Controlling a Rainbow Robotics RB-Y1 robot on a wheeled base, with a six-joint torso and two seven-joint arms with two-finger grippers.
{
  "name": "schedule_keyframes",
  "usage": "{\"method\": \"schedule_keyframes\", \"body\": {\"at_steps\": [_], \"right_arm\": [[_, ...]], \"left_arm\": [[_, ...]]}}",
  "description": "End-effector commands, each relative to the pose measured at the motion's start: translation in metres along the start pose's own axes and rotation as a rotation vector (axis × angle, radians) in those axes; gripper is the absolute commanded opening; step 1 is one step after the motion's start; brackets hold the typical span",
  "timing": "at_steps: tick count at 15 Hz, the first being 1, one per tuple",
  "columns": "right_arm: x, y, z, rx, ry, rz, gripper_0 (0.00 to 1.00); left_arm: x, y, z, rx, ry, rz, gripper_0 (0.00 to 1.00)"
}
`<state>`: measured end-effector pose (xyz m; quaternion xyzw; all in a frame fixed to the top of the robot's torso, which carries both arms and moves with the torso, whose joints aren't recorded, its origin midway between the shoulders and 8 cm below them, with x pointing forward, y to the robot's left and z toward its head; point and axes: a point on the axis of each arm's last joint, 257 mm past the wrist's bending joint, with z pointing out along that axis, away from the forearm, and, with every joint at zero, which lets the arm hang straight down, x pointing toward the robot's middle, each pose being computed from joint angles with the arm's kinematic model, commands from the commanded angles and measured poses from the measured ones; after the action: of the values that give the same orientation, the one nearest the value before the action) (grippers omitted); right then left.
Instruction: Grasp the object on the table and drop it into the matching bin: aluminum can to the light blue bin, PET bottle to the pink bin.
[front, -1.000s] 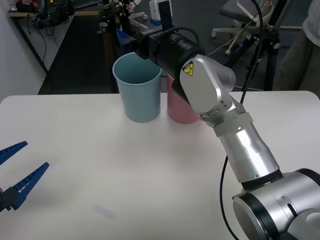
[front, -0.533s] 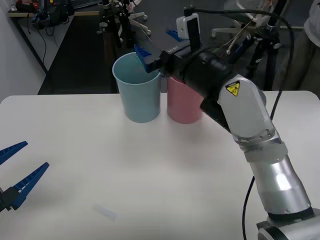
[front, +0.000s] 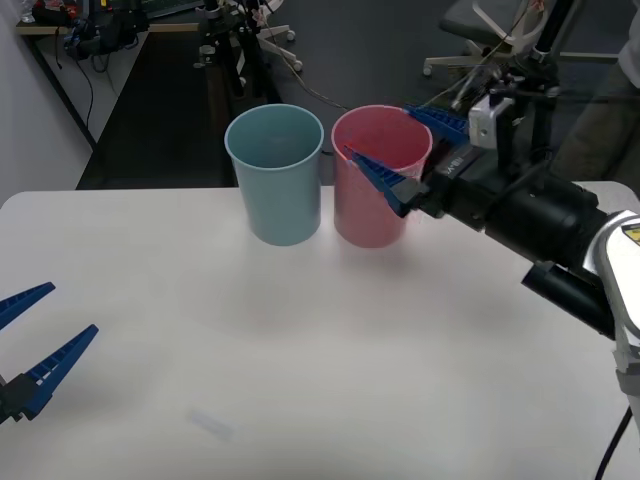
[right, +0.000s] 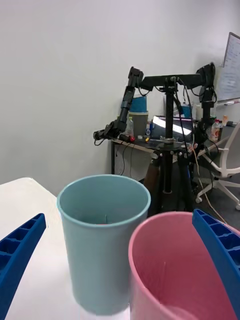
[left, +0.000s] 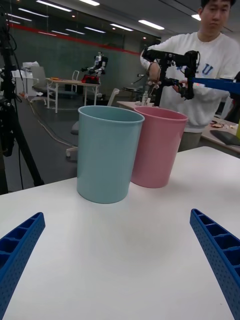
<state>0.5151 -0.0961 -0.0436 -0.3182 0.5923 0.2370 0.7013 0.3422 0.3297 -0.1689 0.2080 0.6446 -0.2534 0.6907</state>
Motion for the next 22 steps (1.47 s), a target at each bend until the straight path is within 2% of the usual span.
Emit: {"method": "schedule_keyframes", "body": {"at_steps": [1,4,7,11,13,15,18,22], "right_arm": [[0.016,-0.015,-0.044,-0.002,0.02,-0.017,1.0],[0.04,-0.031,-0.102,0.024,0.06,-0.018,1.0],[0.057,-0.042,-0.158,0.074,0.084,0.036,1.0],[0.071,-0.059,-0.225,0.195,0.089,0.119,1.0],[0.074,-0.063,-0.245,0.228,0.095,0.136,1.0],[0.076,-0.066,-0.266,0.25,0.117,0.133,1.0],[0.075,-0.069,-0.275,0.259,0.132,0.118,1.0],[0.082,-0.069,-0.281,0.279,0.142,0.128,1.0]], "left_arm": [[0.0,0.0,0.0,0.0,0.0,0.0,1.0],[0.0,0.0,0.0,0.0,0.0,0.0,1.0],[0.0,0.0,0.0,0.0,0.0,0.0,1.0],[0.0,0.0,0.0,0.0,0.0,0.0,1.0],[0.0,0.0,0.0,0.0,0.0,0.0,1.0],[0.0,0.0,0.0,0.0,0.0,0.0,1.0],[0.0,0.0,0.0,0.0,0.0,0.0,1.0],[0.0,0.0,0.0,0.0,0.0,0.0,1.0]]}}
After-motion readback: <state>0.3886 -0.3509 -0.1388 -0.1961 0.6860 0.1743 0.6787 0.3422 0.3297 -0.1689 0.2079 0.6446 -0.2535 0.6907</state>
